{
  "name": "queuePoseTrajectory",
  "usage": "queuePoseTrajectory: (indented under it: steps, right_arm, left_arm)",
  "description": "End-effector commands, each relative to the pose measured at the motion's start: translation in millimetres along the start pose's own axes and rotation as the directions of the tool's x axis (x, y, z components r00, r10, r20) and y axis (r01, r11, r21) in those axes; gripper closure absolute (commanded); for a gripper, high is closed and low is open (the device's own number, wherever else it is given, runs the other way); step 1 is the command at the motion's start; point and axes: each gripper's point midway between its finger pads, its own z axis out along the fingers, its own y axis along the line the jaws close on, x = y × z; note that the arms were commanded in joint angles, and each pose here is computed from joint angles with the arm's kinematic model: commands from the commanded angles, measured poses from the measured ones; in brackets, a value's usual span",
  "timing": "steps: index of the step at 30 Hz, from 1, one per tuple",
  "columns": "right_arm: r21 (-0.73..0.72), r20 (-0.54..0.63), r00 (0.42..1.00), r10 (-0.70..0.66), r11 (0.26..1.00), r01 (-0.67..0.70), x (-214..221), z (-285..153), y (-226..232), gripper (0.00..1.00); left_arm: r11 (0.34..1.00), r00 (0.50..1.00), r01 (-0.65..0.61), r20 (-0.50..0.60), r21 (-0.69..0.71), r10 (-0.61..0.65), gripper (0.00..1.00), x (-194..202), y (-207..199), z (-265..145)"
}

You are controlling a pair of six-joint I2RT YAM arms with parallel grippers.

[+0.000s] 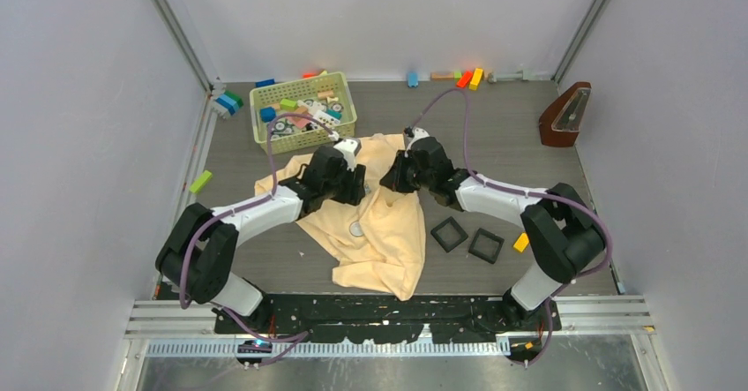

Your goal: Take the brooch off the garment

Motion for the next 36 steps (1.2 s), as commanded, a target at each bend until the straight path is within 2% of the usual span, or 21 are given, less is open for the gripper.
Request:
queuePoseTrajectory:
  steps: [1,4,9,15,21,26,28,31,36]
  right_arm:
    - [-0.202,0.140,0.989,-0.039,0.977,0.068,-38,-24,55,0.99]
    - [-0.224,0.138,0.989,-0.049,0.971,0.079,-35,-25,60,0.99]
    - [-0.259,0.119,0.992,-0.041,0.963,0.071,-28,-21,65,0.99]
    - [-0.267,0.119,0.992,-0.053,0.960,0.083,-24,-20,65,0.99]
    - [-0.307,0.130,0.990,-0.061,0.946,0.098,-21,-23,73,0.99]
    - [-0.352,0.128,0.989,-0.076,0.929,0.117,-16,-23,83,0.99]
    - [-0.374,0.131,0.988,-0.080,0.919,0.125,-13,-25,86,0.99]
    - [-0.387,0.146,0.986,-0.086,0.912,0.137,-13,-28,90,0.99]
    - [-0.367,0.153,0.984,-0.087,0.920,0.138,-14,-27,86,0.99]
  left_arm:
    - [0.999,0.990,-0.005,0.142,0.047,-0.002,0.44,-29,-9,-11]
    - [0.997,0.983,-0.009,0.183,0.080,-0.006,0.43,-33,-15,-18]
    - [0.998,0.977,0.037,0.206,0.059,-0.048,0.42,-31,-10,-28]
    - [0.989,0.971,0.073,0.215,0.132,-0.101,0.32,-29,-22,-31]
    - [0.991,0.982,0.096,0.153,0.094,-0.110,0.35,-21,-16,-18]
    - [0.990,0.979,0.096,0.172,0.100,-0.113,0.35,-23,-17,-20]
    - [0.993,0.979,0.108,0.167,0.054,-0.115,0.34,-22,-9,-19]
    - [0.989,0.976,0.148,0.165,-0.011,-0.144,0.40,-20,6,-18]
    - [0.969,0.956,0.245,0.161,0.012,-0.244,0.56,-17,22,-19]
